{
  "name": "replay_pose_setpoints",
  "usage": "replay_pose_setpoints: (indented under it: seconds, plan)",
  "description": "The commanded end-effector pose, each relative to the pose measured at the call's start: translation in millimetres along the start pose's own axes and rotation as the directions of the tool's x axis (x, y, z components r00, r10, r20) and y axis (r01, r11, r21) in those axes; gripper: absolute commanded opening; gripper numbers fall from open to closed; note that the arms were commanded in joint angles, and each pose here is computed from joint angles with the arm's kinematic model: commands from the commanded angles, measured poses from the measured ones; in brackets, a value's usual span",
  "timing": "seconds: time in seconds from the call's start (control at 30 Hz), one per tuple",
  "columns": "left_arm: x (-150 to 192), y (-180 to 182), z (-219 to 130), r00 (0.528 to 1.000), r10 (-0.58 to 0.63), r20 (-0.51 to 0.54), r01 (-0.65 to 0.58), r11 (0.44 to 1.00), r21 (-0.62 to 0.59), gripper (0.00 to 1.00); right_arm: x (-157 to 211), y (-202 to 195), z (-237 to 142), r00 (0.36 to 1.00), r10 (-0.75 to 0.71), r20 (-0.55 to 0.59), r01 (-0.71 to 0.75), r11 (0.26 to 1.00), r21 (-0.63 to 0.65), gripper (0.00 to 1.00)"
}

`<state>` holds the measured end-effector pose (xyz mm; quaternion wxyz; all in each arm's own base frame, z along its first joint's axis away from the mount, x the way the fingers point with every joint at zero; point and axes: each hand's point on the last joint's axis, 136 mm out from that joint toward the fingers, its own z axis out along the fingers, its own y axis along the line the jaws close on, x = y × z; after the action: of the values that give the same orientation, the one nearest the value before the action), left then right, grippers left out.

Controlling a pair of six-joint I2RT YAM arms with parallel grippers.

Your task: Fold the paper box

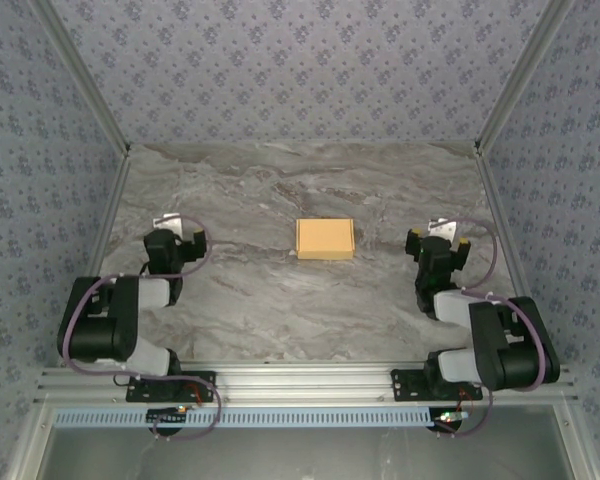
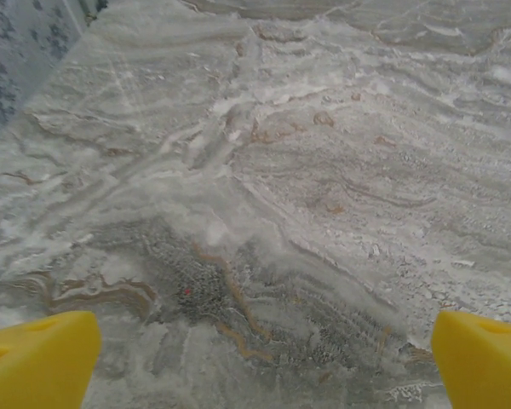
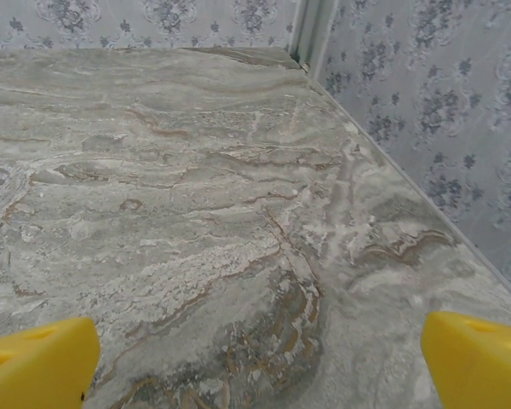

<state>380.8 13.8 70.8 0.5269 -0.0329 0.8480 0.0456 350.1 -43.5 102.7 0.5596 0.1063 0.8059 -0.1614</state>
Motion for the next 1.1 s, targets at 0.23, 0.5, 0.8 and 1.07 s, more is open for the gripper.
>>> replay_pose_setpoints:
  seconds: [0.23,0.5,0.8,1.07]
  plan:
    - [-22.7,-4.5,6.5,0.998,-0.025,0.062,0.02,0.997,0.077,0.99,-7.1,27.1,11.6,0.997,-0.047,0.055,0.055,0.986,-0.158,0.99]
    - [-23.1,-4.3,6.4,0.998,-0.024,0.065,0.019,0.997,0.076,0.99,4.9,28.0,31.6,0.999,-0.018,-0.028,0.012,0.981,-0.196,0.99]
    - [-22.8,-4.1,6.5,0.998,-0.025,0.064,0.021,0.997,0.075,0.99,6.0,27.8,32.9,0.999,-0.004,-0.047,-0.007,0.974,-0.226,0.99]
    - [-23.6,-4.5,6.4,0.998,-0.026,0.066,0.021,0.997,0.076,0.99,6.1,28.3,32.7,0.999,-0.004,-0.048,-0.007,0.974,-0.228,0.99]
